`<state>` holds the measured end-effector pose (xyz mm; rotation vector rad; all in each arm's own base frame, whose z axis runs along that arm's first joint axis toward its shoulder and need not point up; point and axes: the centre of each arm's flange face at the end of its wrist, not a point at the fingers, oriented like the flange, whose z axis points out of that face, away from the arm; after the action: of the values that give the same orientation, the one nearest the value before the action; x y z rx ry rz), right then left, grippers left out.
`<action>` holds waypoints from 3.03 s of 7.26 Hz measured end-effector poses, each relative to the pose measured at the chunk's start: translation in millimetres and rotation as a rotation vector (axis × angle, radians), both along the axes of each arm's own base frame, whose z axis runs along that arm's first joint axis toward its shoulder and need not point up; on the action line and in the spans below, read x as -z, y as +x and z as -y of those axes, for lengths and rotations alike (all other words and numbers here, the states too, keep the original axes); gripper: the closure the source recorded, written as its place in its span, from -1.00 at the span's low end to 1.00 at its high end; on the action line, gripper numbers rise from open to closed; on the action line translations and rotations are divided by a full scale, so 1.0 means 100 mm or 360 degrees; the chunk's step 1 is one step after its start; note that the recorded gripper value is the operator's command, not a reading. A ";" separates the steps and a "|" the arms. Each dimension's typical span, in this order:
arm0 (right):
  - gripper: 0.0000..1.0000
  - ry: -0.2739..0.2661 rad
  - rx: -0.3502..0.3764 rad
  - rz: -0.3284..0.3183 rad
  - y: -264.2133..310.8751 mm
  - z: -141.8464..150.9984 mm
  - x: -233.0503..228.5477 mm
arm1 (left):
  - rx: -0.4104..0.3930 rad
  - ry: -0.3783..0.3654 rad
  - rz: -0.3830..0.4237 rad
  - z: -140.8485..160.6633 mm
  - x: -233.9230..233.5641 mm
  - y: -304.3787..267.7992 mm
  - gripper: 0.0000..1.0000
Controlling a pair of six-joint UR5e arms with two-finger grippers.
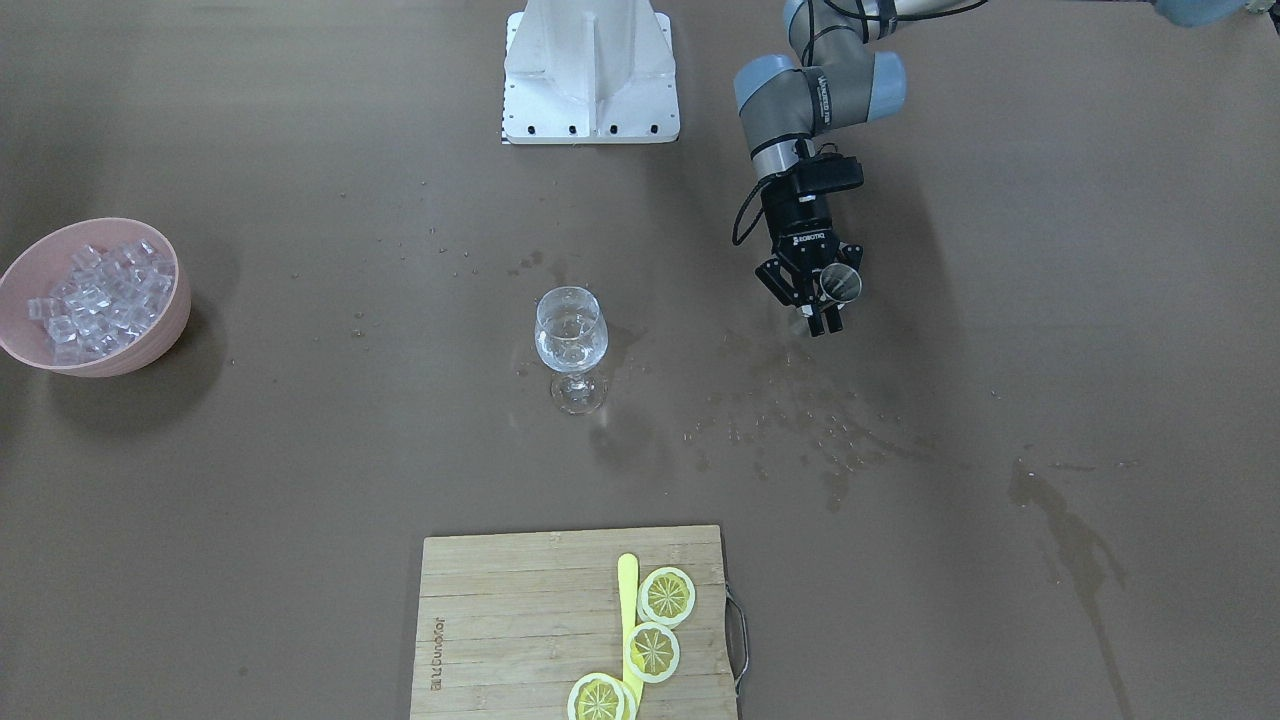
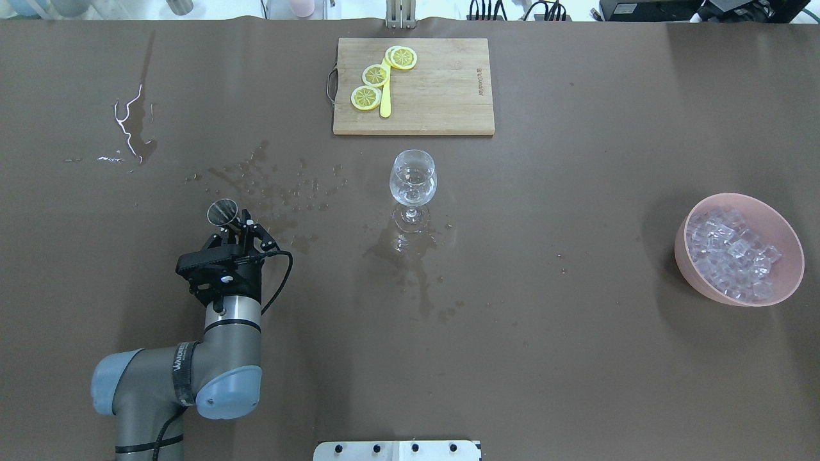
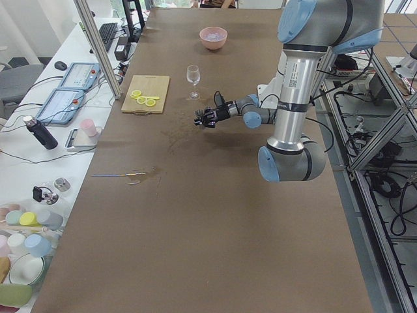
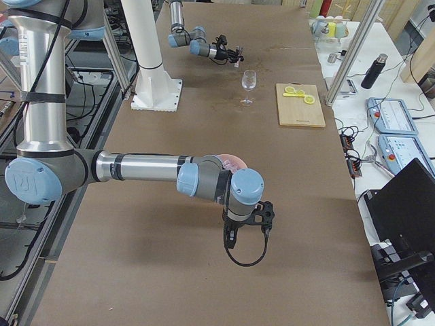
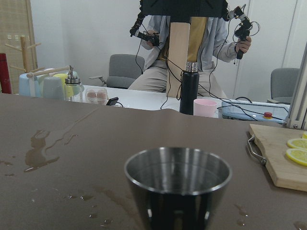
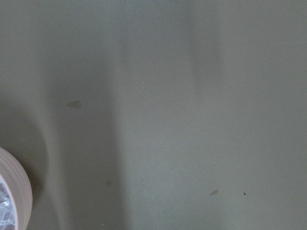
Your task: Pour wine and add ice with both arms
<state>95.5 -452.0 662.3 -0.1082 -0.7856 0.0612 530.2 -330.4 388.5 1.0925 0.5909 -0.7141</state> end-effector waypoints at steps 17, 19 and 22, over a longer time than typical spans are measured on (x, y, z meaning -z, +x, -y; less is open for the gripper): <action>-1.00 0.0001 0.0000 0.0000 0.00 -0.01 0.00 | -0.0030 0.0018 -0.0056 -0.12 0.19 -0.26 -0.95; -1.00 0.0005 0.0001 0.0000 0.00 0.00 0.01 | -0.0095 0.0006 -0.0054 -0.19 0.34 -0.54 -0.95; -1.00 0.0081 0.0003 0.0005 -0.01 0.08 0.25 | -0.0193 0.0046 -0.0096 -0.27 0.91 -0.90 -0.95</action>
<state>94.7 -460.0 637.7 -0.0609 -0.7898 0.0393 440.6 -303.0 297.7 1.0553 0.7146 -0.6365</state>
